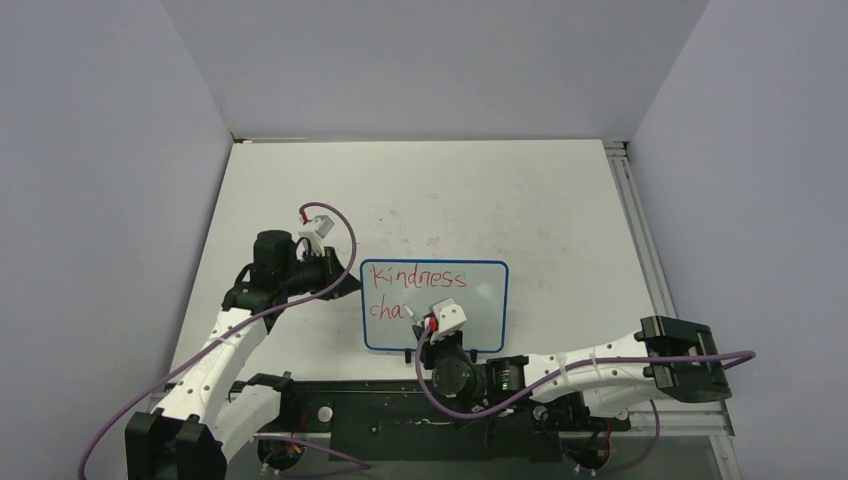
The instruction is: Write a sentence on the whiteboard
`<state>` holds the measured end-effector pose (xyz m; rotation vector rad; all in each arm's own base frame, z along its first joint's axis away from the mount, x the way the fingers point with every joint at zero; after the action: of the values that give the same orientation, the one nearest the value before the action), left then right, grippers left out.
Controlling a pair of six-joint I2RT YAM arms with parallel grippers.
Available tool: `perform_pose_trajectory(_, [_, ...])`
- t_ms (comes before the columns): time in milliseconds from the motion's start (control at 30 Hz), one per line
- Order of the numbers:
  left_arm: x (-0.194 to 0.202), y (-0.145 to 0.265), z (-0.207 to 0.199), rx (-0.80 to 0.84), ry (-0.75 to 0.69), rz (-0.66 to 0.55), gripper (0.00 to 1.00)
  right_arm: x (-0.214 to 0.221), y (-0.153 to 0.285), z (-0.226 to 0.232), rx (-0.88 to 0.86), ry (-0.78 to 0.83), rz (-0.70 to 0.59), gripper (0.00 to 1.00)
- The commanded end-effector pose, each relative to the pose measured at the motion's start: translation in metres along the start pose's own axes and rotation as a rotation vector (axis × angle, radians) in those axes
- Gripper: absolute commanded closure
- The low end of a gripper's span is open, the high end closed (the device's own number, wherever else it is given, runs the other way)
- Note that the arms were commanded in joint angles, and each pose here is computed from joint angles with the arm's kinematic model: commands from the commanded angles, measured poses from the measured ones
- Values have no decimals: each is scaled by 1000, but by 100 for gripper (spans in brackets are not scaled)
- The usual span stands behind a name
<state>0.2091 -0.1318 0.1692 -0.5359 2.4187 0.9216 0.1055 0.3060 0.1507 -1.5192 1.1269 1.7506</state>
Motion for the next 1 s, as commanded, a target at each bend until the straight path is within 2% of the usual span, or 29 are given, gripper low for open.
perform_pose_trajectory(0, [-16,5,-12,28,-46,-46,100,-15,-2,1,-9,-58,-39,95])
perform_pose_trajectory(967, [-16,5,-13,33,-47,-43,100,21,-6,-6,43,-32,64,95])
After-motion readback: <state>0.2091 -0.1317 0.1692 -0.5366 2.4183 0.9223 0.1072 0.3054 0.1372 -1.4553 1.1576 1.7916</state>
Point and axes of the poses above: each gripper's point midway between its finger pads, its own y axis back along the fingers, its own z axis along the line the jaws close on, x = y × z, the point moved 4 cm from there along y, back along the fingers, and after that the axes turned 5 degrees about y, right-handed, at the moved point
